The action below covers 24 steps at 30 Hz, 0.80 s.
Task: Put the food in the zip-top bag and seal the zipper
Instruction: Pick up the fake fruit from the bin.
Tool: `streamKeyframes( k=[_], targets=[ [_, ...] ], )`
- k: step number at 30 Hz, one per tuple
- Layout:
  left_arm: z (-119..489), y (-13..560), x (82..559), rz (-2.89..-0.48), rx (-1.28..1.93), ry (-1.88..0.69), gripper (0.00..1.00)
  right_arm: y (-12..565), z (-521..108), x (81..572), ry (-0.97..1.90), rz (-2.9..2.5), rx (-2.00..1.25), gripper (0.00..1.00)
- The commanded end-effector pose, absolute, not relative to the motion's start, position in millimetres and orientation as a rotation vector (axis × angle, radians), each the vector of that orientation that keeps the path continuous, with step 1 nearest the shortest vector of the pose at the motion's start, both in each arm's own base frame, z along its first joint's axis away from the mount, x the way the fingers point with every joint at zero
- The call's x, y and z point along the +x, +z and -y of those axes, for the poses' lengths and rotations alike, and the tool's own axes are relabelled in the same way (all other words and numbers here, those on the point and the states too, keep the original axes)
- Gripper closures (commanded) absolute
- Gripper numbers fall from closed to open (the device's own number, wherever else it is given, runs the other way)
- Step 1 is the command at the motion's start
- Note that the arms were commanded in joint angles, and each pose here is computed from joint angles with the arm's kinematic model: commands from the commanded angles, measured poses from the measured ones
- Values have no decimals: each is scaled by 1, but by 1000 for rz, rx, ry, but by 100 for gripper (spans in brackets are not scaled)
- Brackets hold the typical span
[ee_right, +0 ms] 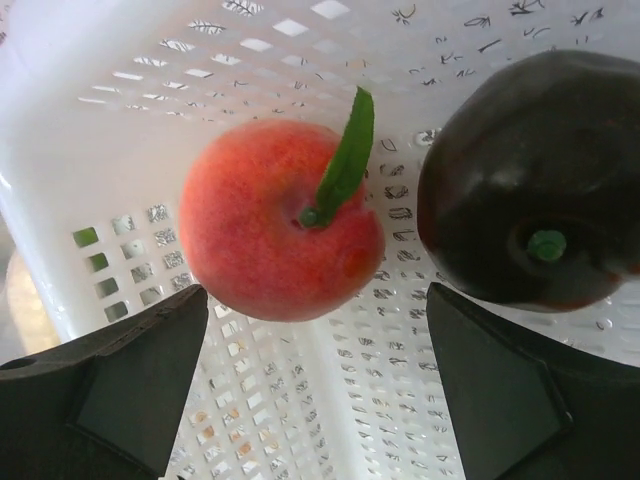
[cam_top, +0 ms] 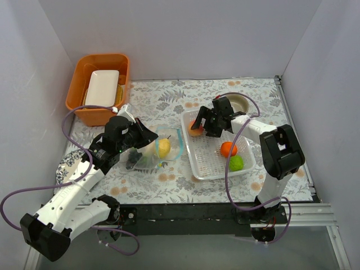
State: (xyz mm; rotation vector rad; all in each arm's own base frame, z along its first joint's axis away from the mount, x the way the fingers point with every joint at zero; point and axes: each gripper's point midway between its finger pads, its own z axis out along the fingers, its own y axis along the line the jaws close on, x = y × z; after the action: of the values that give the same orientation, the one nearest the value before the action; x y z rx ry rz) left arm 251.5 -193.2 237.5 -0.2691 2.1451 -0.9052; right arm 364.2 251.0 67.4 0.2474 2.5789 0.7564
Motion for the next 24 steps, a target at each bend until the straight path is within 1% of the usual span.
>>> streamKeyframes(
  k=[1, 7, 9, 11, 12, 13, 14, 16, 18, 24],
  targets=[
    [194, 242, 248, -2137, -248, -925, 100, 78, -262, 383, 837, -2476, 275, 3],
    [195, 242, 250, -2134, -245, -927, 100, 66, -267, 388, 856, -2483, 275, 3],
    [195, 244, 250, -2131, -243, -926, 100, 59, -268, 387, 852, -2507, 277, 5],
    [195, 243, 249, -2132, -242, -925, 100, 58, -267, 385, 851, -2509, 275, 10],
    [195, 242, 249, -2135, -244, -924, 100, 56, -265, 381, 850, -2514, 274, 17],
    [194, 241, 249, -2138, -242, -921, 100, 55, -264, 378, 849, -2515, 268, 29],
    [194, 241, 248, -2140, -242, -920, 100, 65, -265, 381, 862, -2475, 250, 34],
    [194, 238, 248, -2147, -241, -913, 100, 67, -262, 377, 857, -2467, 228, 41],
    [193, 236, 247, -2152, -243, -914, 100, 77, -259, 373, 842, -2449, 183, 45],
    [195, 235, 248, -2152, -248, -923, 100, 87, -243, 352, 753, -2485, 53, 47]
  ],
)
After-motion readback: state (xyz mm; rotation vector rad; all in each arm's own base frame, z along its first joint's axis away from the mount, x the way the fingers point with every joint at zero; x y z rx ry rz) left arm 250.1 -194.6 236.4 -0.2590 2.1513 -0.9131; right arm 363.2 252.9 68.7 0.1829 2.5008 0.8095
